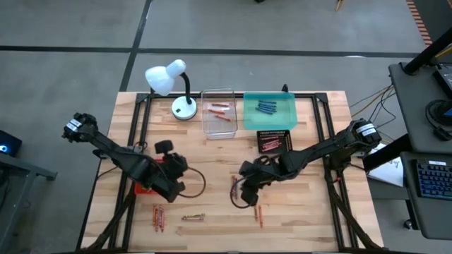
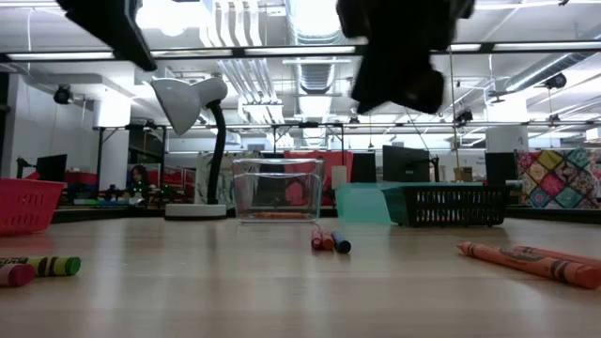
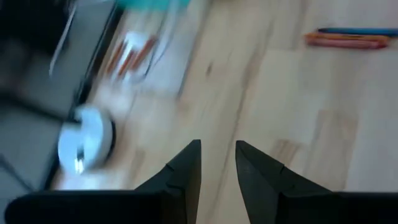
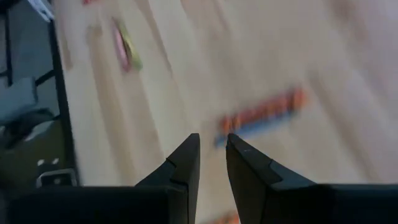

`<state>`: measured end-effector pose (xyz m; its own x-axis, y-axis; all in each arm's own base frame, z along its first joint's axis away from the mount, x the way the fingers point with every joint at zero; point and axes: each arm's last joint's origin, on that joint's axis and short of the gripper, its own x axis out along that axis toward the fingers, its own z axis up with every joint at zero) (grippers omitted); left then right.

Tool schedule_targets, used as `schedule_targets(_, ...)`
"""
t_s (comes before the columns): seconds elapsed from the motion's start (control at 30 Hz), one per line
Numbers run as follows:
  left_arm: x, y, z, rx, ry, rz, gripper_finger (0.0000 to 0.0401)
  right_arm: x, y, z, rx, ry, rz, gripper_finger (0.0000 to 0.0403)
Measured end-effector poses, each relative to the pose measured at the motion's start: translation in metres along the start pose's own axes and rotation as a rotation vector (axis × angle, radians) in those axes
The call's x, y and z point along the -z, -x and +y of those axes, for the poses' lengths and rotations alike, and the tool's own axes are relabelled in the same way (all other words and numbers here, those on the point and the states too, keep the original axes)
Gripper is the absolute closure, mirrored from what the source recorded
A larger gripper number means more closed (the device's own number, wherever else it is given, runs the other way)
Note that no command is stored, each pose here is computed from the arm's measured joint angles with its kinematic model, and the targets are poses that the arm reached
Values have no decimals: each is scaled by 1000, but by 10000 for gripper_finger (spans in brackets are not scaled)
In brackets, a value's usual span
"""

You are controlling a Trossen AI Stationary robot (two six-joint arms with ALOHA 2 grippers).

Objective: Sort crayons
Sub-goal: Put the orange bin into the transparent bin

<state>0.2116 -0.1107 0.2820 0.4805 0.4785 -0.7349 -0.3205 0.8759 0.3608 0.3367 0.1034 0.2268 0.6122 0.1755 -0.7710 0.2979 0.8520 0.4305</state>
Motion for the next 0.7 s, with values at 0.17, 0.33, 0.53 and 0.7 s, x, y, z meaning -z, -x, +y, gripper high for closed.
schedule_targets(0.17, -4, -7, -11, 43, -210, -99, 319, 18, 2, -6, 54, -283, 226, 335)
schedule_targets(0.33, 2, -17, -14, -14, -320, -133, 320, 46, 8, 0, 147, -506, 442, 335)
schedule_targets(0.53, 7, -19, -8, -41, -344, -169, 320, 70, 15, 6, 286, -661, 550, 335)
schedule_targets(0.7, 11, -18, -4, 25, -323, -290, 320, 79, 17, 14, 322, -739, 542, 335)
